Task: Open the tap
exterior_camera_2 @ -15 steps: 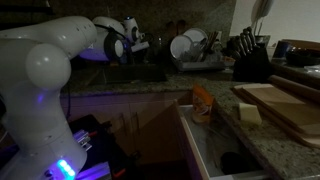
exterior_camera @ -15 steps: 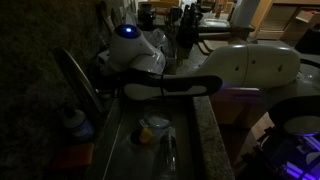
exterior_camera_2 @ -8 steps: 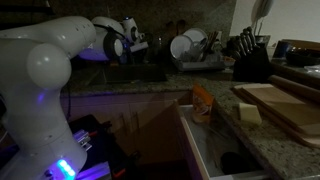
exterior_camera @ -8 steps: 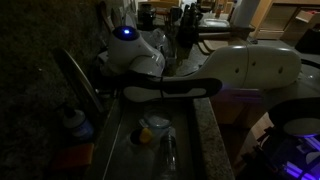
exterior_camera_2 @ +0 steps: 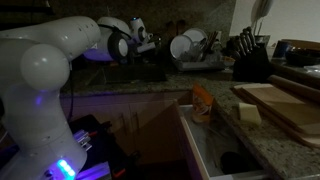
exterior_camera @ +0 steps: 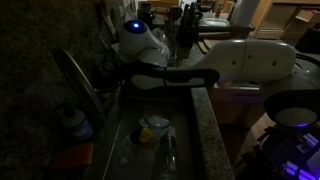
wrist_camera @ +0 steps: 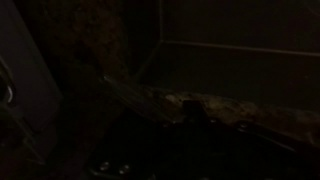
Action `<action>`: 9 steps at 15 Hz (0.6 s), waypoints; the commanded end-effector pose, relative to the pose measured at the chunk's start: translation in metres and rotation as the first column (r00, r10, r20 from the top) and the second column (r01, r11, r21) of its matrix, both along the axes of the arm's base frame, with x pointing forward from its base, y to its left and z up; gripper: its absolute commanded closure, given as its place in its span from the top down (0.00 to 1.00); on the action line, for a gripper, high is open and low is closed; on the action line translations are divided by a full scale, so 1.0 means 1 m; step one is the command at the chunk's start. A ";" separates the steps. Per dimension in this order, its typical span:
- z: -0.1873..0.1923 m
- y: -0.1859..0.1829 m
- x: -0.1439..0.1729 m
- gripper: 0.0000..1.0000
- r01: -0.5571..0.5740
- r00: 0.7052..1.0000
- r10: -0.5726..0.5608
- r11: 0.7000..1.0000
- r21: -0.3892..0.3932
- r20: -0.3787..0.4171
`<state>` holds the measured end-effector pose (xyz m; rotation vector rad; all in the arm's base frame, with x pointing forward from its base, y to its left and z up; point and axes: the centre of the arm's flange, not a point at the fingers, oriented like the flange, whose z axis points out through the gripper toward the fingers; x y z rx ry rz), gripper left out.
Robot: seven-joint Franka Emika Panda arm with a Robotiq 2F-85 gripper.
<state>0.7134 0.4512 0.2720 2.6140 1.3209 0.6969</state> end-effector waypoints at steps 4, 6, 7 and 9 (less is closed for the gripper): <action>0.001 -0.014 0.009 0.16 0.034 0.999 -0.034 0.999 0.014 0.002; 0.001 -0.013 0.009 0.29 0.033 0.999 -0.033 0.999 0.014 0.002; 0.001 -0.013 0.008 0.33 0.032 0.999 -0.032 0.999 0.014 0.002; 0.005 -0.014 -0.003 0.60 0.048 0.998 -0.048 0.999 0.018 -0.048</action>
